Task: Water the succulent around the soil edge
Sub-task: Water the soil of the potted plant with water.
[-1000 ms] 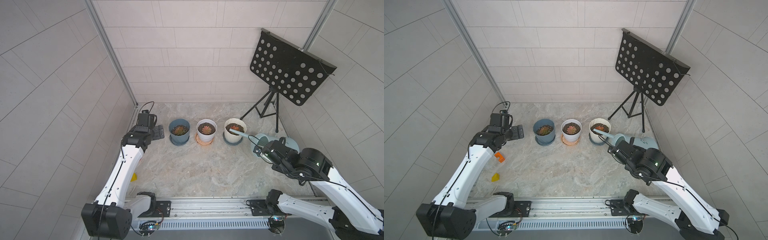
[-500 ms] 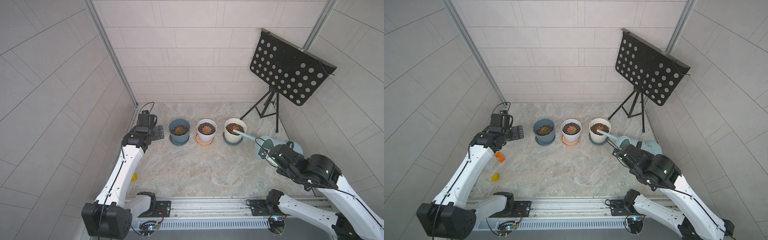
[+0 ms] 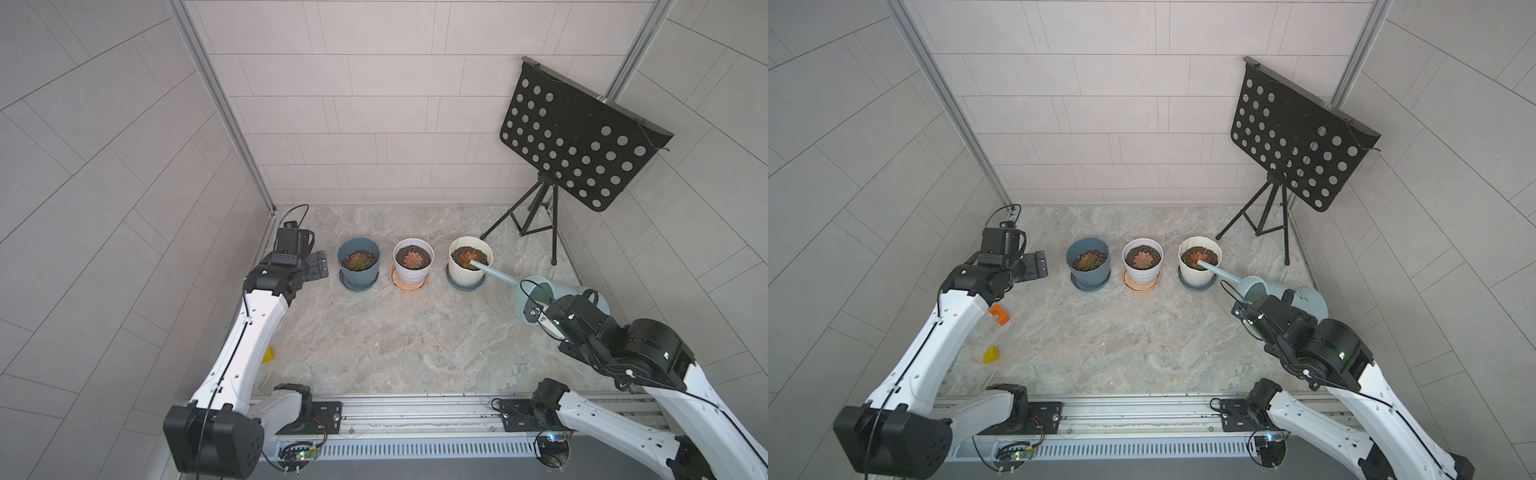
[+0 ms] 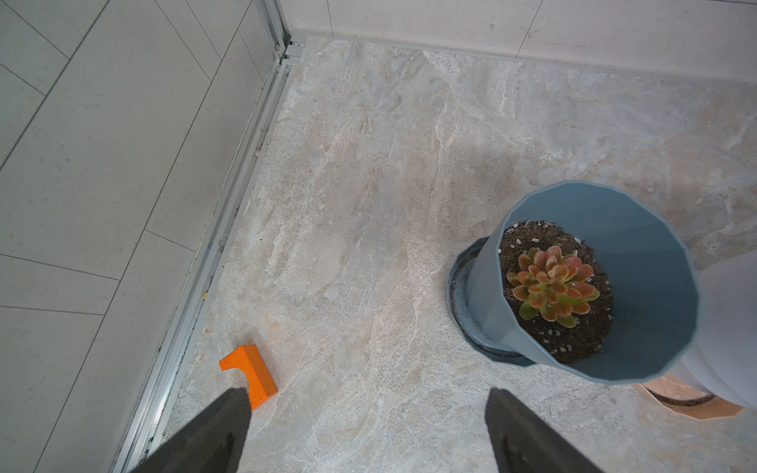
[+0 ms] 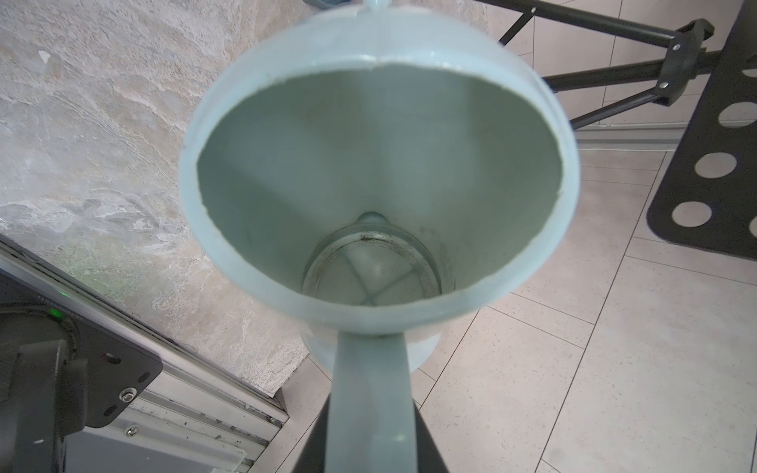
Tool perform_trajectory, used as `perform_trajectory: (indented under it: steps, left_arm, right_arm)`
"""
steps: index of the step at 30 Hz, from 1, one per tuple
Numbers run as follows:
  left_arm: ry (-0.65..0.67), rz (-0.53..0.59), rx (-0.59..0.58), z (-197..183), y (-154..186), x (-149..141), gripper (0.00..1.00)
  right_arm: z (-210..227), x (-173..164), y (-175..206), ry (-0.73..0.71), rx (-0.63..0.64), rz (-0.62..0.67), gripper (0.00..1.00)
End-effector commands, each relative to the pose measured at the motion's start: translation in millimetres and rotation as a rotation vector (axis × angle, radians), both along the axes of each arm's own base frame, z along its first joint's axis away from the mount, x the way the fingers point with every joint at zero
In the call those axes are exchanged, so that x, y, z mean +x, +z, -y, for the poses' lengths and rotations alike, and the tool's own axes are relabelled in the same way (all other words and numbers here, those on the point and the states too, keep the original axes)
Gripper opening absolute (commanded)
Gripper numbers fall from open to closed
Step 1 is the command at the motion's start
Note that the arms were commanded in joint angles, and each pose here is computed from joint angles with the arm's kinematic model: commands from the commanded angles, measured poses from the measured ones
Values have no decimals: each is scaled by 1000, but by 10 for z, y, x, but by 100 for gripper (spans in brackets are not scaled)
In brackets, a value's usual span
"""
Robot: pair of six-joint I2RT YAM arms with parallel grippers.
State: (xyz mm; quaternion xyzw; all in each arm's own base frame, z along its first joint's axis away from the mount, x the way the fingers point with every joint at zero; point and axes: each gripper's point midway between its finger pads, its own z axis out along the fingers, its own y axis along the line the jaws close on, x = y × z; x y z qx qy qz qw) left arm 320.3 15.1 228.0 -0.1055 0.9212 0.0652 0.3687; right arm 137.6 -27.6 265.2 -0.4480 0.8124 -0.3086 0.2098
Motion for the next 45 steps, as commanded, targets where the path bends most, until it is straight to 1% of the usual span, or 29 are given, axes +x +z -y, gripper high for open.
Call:
perform_trajectory:
  steps: [1,20,45]
  left_arm:
    - [12,11,12,-41,11,-13,97]
    - [5,14,-1,-20,13,0,97]
    - [0,19,-22,-4,26,2,97]
  right_arm:
    - [291,-301,-95,-10,-134,-132,0]
    - [418,-434,-127,-107,-88,-110,0]
    - [452,-286,116,-169,-145,-79,0]
